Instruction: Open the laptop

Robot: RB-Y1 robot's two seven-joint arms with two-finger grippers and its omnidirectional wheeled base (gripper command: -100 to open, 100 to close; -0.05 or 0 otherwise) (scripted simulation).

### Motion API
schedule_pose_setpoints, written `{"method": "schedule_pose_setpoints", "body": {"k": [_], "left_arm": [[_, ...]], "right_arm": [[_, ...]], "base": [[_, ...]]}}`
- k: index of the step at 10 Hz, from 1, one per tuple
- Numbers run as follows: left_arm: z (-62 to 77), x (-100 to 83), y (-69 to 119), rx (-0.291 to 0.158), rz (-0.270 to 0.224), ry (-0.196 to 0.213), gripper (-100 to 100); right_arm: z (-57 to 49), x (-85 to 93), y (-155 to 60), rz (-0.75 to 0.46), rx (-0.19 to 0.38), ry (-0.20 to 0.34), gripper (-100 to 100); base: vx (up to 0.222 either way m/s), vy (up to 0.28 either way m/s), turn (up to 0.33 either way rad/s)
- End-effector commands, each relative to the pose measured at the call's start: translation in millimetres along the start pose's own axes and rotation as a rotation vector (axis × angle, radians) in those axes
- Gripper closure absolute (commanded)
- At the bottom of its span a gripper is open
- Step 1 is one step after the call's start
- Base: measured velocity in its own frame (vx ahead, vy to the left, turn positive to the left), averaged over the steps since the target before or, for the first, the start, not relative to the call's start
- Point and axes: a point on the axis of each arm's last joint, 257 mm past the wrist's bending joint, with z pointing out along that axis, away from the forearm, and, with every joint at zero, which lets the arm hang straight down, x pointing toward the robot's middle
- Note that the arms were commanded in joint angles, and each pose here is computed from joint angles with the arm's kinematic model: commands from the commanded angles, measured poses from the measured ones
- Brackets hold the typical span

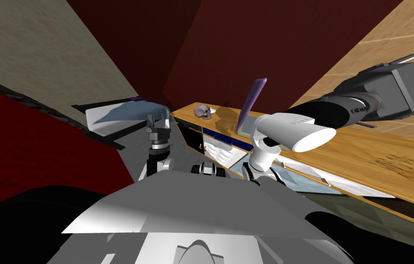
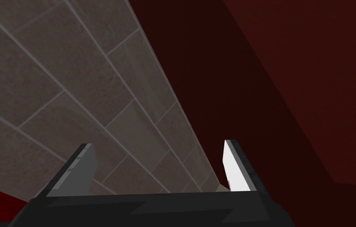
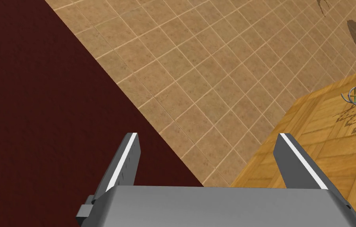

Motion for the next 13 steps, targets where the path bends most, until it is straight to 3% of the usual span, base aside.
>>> {"method": "schedule_pose_setpoints", "body": {"k": [1, 8, 12, 13], "left_arm": [[0.0, 0.0, 0.0, 0.000, 0.000, 0.000, 0], [0.0, 0.0, 0.0, 0.000, 0.000, 0.000, 0], [0.0, 0.0, 0.0, 0.000, 0.000, 0.000, 0], [0.0, 0.0, 0.0, 0.000, 0.000, 0.000, 0]], "right_arm": [[-0.4, -10.6, -7.7, 0.024, 0.019, -0.057, -100], [-8.1, -35.8, -42.1, 0.135, 0.074, -0.250, -100], [-20.2, -49.1, -65.1, 0.199, 0.116, -0.374, -100], [-26.8, -53.1, -73.3, 0.226, 0.127, -0.425, -100]], "base": [[-0.003, 0.001, -0.015], [-0.005, 0.000, 0.073], [-0.006, 0.000, 0.073], [-0.007, 0.001, 0.097]]}}
